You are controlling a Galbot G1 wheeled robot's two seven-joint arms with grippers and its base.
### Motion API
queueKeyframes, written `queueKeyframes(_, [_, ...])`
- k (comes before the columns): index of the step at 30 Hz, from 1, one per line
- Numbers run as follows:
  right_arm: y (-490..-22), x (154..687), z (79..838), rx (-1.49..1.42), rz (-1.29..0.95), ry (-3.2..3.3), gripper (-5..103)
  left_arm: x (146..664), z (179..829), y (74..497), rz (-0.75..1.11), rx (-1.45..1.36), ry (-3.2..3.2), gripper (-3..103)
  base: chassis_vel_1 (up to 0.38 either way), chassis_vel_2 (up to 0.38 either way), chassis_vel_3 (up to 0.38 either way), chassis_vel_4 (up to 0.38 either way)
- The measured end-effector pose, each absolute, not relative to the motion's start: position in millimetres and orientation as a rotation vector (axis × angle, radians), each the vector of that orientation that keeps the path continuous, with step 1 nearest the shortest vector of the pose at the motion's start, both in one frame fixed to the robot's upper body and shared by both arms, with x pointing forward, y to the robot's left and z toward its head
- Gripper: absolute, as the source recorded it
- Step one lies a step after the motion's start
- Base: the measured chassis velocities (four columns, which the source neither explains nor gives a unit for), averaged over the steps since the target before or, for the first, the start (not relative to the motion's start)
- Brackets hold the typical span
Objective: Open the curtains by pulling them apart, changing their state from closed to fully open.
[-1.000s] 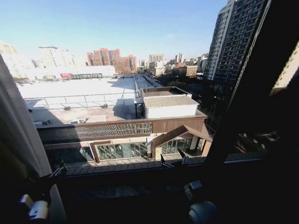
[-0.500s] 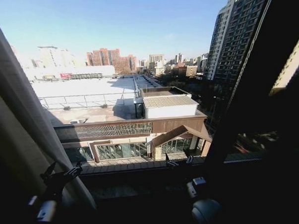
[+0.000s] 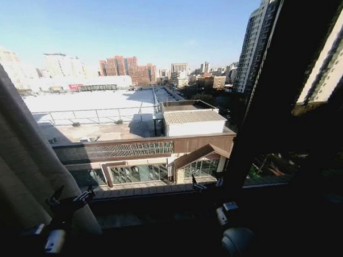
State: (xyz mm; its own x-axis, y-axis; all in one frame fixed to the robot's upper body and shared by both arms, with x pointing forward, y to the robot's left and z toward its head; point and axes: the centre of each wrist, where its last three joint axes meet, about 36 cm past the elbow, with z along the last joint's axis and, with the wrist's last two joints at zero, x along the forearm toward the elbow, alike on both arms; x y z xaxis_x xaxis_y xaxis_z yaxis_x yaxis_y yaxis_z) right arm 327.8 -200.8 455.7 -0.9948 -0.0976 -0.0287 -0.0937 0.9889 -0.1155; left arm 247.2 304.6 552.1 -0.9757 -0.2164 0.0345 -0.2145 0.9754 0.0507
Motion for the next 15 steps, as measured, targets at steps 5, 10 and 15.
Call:
queueKeyframes(5, [-201.9,327.9,456.1,-0.149,-0.159,3.102,100,247.7,552.3,304.5,-0.075,0.337,-3.084,100,-0.327,-0.332,0.341,0.341])
queueKeyframes(10, [-202.0,327.9,456.4,-0.149,-0.156,3.102,100,248.2,551.5,304.2,-0.072,0.336,-3.083,100,-0.294,-0.395,0.293,0.389])
queueKeyframes(15, [-204.2,328.3,456.9,-0.139,-0.159,3.1,100,249.0,549.9,303.9,-0.075,0.338,-3.081,100,-0.183,-0.407,0.17,0.417])
